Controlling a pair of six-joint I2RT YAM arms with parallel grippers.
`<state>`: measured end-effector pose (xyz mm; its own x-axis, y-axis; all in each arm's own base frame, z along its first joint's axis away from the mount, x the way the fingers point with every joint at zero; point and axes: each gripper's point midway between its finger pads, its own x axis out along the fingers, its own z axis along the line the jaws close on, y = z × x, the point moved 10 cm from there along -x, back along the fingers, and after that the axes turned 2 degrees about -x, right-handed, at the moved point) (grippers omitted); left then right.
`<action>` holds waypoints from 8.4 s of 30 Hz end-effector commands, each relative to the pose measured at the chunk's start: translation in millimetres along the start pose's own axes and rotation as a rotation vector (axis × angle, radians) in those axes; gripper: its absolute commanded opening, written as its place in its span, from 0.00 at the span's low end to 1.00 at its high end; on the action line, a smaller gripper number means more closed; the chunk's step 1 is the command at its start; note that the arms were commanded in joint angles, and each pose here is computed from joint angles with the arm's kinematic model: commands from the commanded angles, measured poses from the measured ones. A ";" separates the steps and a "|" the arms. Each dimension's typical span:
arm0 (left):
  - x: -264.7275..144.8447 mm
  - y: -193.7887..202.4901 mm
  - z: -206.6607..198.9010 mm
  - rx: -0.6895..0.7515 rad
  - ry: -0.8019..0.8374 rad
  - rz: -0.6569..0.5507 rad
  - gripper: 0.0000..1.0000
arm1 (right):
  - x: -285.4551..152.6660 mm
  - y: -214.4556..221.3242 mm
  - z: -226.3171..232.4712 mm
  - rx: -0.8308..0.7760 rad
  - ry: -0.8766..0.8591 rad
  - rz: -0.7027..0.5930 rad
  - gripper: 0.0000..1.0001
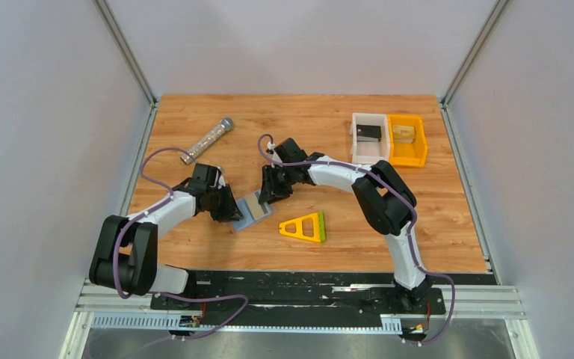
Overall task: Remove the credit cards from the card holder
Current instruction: Remove the credit card from the card holder.
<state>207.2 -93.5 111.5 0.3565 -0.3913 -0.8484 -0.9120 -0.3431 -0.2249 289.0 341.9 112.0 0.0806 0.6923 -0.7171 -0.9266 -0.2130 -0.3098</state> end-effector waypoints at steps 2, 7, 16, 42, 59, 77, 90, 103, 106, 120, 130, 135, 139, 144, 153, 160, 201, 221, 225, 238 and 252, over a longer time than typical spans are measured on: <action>5.0 2.8 6.4 0.003 -0.027 0.003 0.29 | -9.3 -7.5 24.3 -0.062 -0.112 -0.017 0.34; 4.6 3.2 6.2 0.003 -0.024 0.005 0.29 | -10.4 -7.5 28.0 -0.069 -0.134 -0.019 0.33; 2.7 2.8 5.0 0.003 -0.020 0.002 0.29 | -17.9 -8.6 37.7 -0.073 -0.190 -0.030 0.33; -4.7 2.9 0.9 -0.002 0.000 -0.009 0.30 | -21.9 -3.3 41.9 -0.043 -0.247 -0.043 0.19; -6.5 -0.9 -0.7 -0.006 -0.013 -0.027 0.31 | -15.3 -2.7 40.9 -0.033 -0.285 -0.024 0.10; -8.5 -2.8 -2.6 -0.005 -0.014 -0.033 0.31 | -7.6 0.4 36.8 -0.024 -0.261 -0.008 0.06; -17.5 -10.5 -7.9 -0.002 -0.029 -0.071 0.32 | -1.7 4.7 34.4 -0.020 -0.251 0.008 0.06; -24.6 -21.1 -14.7 -0.005 -0.027 -0.100 0.40 | 1.5 5.3 35.4 -0.020 -0.249 0.015 0.16; -27.3 -23.9 -18.2 -0.007 -0.010 -0.110 0.44 | 2.5 5.6 35.5 -0.019 -0.248 0.019 0.16; -37.1 -28.3 -25.7 -0.006 0.026 -0.151 0.53 | 3.2 5.8 39.1 -0.034 -0.240 0.019 0.17; -38.3 -27.8 -24.1 -0.009 0.006 -0.158 0.54 | 2.4 7.9 35.8 -0.036 -0.205 0.006 0.16; -42.4 -26.5 -21.7 -0.006 -0.026 -0.169 0.55 | 1.3 8.7 34.4 -0.039 -0.187 -0.001 0.15; -46.6 -26.2 -21.0 -0.003 -0.043 -0.185 0.56 | 0.2 7.8 34.5 -0.038 -0.180 -0.006 0.15; -51.7 -27.3 -21.7 0.007 -0.055 -0.202 0.56 | -2.5 6.5 34.0 -0.043 -0.164 -0.017 0.15; -44.6 -26.6 -19.3 0.007 -0.055 -0.181 0.53 | -7.2 3.6 30.7 -0.042 -0.149 -0.030 0.15; -31.1 -24.3 -16.3 -0.005 -0.039 -0.134 0.47 | -14.7 0.8 27.3 -0.038 -0.130 -0.050 0.16; -2.5 -21.9 17.2 -0.078 -0.190 -0.040 0.19 | 21.9 -1.2 41.9 -0.047 -0.153 -0.011 0.19; 3.5 -20.3 19.2 -0.073 -0.180 -0.017 0.18 | 43.4 2.1 28.1 -0.035 -0.142 0.028 0.19; 3.9 -20.2 19.1 -0.074 -0.178 -0.014 0.18 | 44.4 1.8 27.8 -0.033 -0.153 0.036 0.18; 6.5 -20.2 19.1 -0.084 -0.177 -0.002 0.18 | 21.9 -1.9 28.4 -0.054 -0.280 -0.012 0.00; 7.9 -17.6 20.1 -0.089 -0.168 0.006 0.18 | 17.5 -3.0 28.6 -0.045 -0.303 -0.023 0.00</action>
<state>225.6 -75.1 112.3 0.3355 -0.2679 -0.9032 -0.8831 -0.4234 -0.2024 278.9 372.6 90.7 -0.0498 0.8282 -0.5582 -0.9278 -0.2453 -0.2812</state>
